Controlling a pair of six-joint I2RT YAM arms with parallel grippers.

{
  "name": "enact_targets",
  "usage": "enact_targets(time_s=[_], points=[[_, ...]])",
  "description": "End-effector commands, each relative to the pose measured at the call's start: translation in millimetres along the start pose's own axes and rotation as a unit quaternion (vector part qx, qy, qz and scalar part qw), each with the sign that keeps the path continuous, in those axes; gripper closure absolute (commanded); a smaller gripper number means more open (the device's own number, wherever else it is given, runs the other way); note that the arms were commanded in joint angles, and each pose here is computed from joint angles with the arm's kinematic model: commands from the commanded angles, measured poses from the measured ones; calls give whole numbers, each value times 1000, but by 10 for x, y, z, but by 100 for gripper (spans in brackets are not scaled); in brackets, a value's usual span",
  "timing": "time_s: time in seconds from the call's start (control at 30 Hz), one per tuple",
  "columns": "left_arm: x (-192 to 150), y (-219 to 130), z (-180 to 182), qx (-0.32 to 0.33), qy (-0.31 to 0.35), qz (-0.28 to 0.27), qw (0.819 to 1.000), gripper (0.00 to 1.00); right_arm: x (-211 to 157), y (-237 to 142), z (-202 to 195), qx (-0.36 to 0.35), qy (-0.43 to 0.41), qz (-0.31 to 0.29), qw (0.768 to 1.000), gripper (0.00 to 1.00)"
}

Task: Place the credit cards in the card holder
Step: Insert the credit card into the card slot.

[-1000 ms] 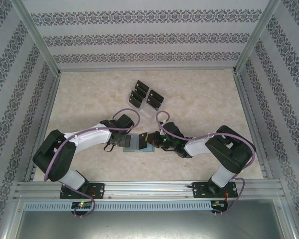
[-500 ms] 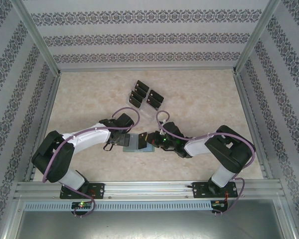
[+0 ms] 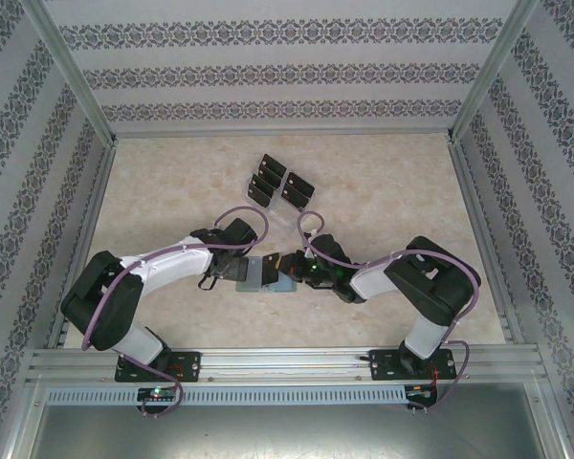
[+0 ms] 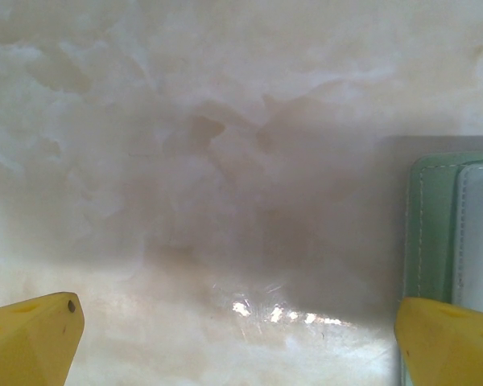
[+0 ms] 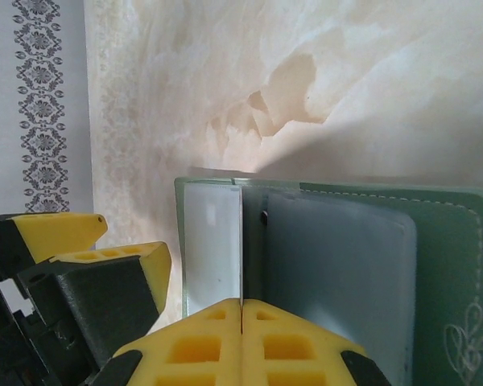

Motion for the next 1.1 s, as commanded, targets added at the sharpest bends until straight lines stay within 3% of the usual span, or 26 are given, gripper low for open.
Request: enact_targets(time_s=[0.0, 0.4, 1.07], points=[[-112, 62, 48, 23, 8, 17, 1000, 0, -14, 21, 86, 25, -4, 1, 1000, 100], [-120, 80, 40, 20, 7, 19, 1000, 0, -93, -41, -98, 2, 8, -4, 1000, 100], [-215, 161, 35, 13, 2, 31, 999, 0, -159, 99, -143, 28, 41, -2, 999, 100]])
Point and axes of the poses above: each hand's point on the last joint's axis, 136 mm out from that joint toward the fingers, its own y axis out along the fingers, its own z axis along the line the jaws close on, x = y × z, the point moved 6 cm from there along -y, back along the fingers, and after that the axes turned 3 degrees about -y, right-handed, at the moved point
